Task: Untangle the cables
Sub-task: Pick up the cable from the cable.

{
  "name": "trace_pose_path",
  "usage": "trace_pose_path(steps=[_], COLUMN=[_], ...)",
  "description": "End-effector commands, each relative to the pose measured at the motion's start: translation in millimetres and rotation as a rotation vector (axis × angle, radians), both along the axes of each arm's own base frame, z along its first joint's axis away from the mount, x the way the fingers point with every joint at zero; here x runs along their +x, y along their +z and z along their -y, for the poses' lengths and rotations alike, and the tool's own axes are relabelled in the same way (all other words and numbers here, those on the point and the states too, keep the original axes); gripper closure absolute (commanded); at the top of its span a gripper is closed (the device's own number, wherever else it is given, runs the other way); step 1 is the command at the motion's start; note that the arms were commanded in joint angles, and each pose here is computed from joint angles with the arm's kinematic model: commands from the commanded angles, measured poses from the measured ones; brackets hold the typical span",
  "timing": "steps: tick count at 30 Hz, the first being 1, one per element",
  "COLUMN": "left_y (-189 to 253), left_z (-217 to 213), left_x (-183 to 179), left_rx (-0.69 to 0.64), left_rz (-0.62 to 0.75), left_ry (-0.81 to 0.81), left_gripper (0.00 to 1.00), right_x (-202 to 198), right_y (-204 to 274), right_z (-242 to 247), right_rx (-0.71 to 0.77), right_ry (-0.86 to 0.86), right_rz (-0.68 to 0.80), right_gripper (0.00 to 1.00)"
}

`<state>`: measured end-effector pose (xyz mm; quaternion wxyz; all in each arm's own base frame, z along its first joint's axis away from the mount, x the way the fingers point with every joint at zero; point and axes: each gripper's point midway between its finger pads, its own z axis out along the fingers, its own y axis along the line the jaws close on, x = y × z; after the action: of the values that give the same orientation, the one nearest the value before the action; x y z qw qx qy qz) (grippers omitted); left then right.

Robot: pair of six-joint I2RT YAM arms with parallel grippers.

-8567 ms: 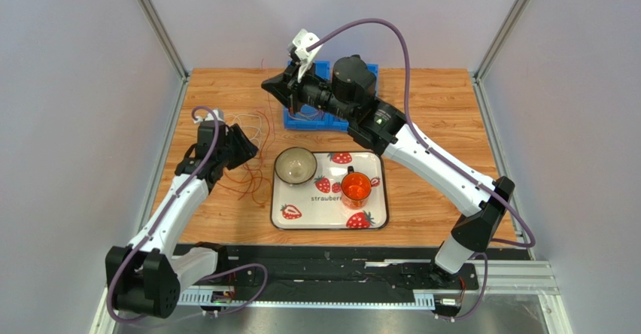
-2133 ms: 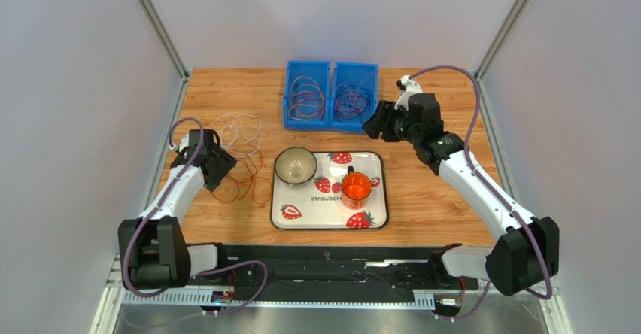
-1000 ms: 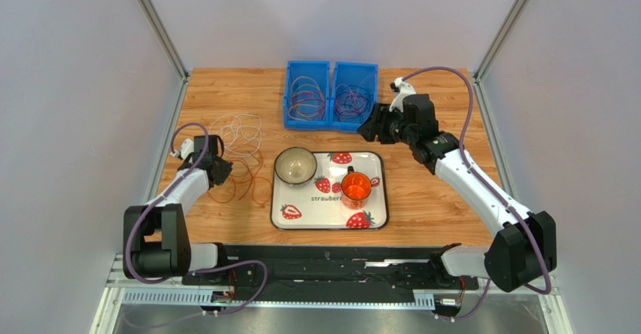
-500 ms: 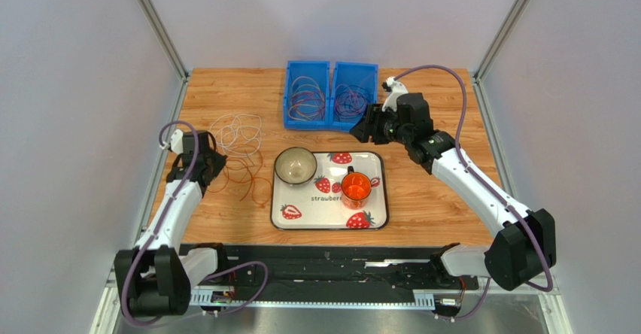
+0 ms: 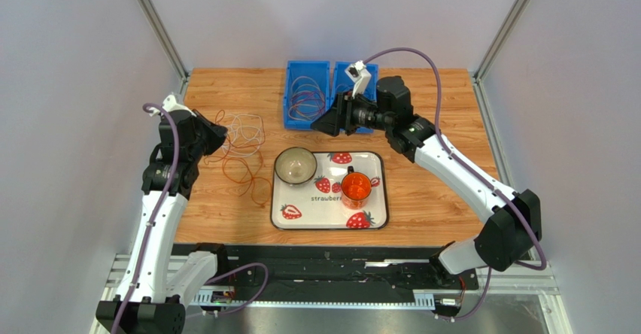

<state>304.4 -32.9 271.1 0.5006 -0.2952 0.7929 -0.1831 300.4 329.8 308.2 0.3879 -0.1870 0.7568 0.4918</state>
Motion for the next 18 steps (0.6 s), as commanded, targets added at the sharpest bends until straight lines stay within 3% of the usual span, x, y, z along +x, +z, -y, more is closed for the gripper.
trace_pose_path(steps=[1, 9, 18], left_y=[26.2, 56.8, 68.5], left_z=[22.1, 45.6, 52.6], left_x=[-16.1, -36.0, -62.4], left_rx=[0.018, 0.035, 0.061], left_rz=[0.037, 0.114, 0.149], left_ry=[-0.163, -0.343, -0.418], left_gripper=[1.00, 1.00, 1.00], right_x=[-31.7, -60.8, -71.0], right_y=[57.6, 89.9, 67.0], right_z=[-38.1, -99.4, -158.7], right_rx=[0.141, 0.247, 0.252], right_ry=[0.189, 0.396, 0.509], right_rz=[0.092, 0.129, 0.090], right_gripper=[0.41, 0.41, 0.43])
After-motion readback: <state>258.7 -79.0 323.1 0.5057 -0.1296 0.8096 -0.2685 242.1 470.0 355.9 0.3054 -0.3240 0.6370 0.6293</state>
